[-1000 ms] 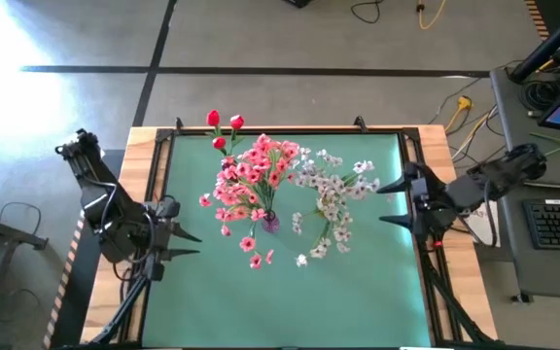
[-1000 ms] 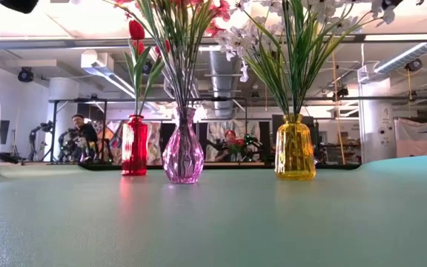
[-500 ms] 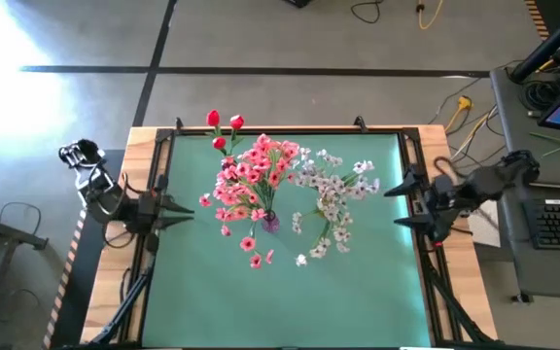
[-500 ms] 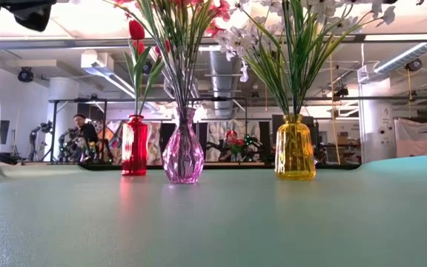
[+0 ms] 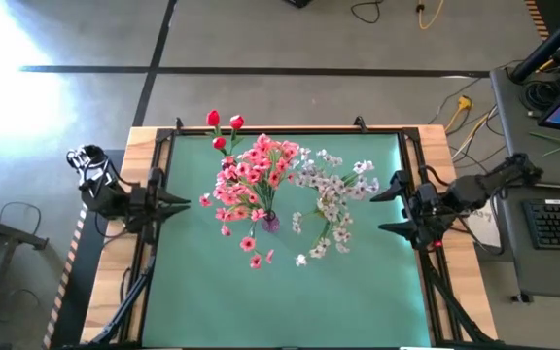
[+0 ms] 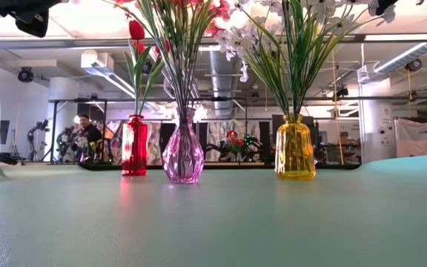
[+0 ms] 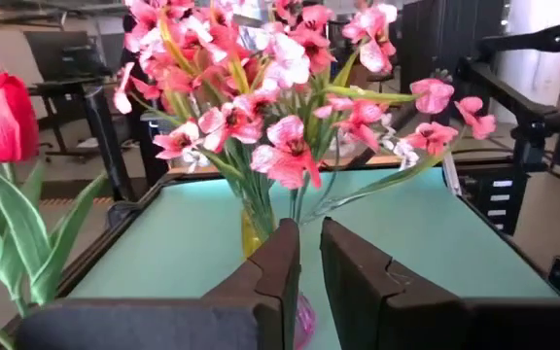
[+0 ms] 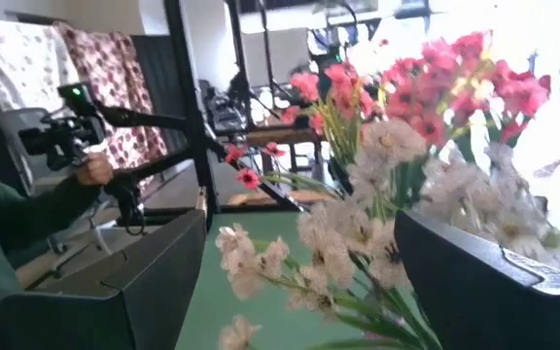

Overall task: Sort flowers into vase by color
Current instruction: Return to Home Position

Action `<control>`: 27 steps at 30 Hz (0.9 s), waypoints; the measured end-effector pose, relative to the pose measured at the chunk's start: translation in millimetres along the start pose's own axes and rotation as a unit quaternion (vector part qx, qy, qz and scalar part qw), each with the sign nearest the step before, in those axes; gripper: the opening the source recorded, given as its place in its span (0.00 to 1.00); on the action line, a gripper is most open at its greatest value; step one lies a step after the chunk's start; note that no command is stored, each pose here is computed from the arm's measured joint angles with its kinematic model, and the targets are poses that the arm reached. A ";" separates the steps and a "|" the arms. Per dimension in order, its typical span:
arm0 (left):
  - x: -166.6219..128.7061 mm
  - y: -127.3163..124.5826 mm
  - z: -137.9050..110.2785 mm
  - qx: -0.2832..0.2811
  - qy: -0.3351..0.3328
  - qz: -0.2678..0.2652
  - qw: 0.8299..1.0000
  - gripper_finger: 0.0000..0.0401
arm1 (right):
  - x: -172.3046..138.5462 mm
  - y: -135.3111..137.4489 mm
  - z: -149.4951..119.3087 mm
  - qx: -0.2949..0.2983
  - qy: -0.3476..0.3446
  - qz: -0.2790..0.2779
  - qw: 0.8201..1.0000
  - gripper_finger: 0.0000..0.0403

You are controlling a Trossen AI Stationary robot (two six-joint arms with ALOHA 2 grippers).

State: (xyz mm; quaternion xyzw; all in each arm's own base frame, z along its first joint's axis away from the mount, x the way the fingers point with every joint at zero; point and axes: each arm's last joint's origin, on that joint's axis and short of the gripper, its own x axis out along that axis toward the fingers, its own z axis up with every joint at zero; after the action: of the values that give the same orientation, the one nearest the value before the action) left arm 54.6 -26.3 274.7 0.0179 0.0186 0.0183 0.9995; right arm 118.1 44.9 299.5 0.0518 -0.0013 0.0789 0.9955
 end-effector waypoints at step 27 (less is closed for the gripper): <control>18.7 2.3 -16.8 0.033 -0.022 0.149 0.988 0.09 | 33.8 -35.1 -12.5 -0.038 -0.001 -0.006 0.999 0.81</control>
State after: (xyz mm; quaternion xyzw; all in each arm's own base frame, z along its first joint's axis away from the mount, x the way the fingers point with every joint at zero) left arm 72.6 -22.8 257.4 0.0538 -0.0056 0.1663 0.9846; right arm 156.9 17.0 283.8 0.0140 -0.0051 0.0726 0.9972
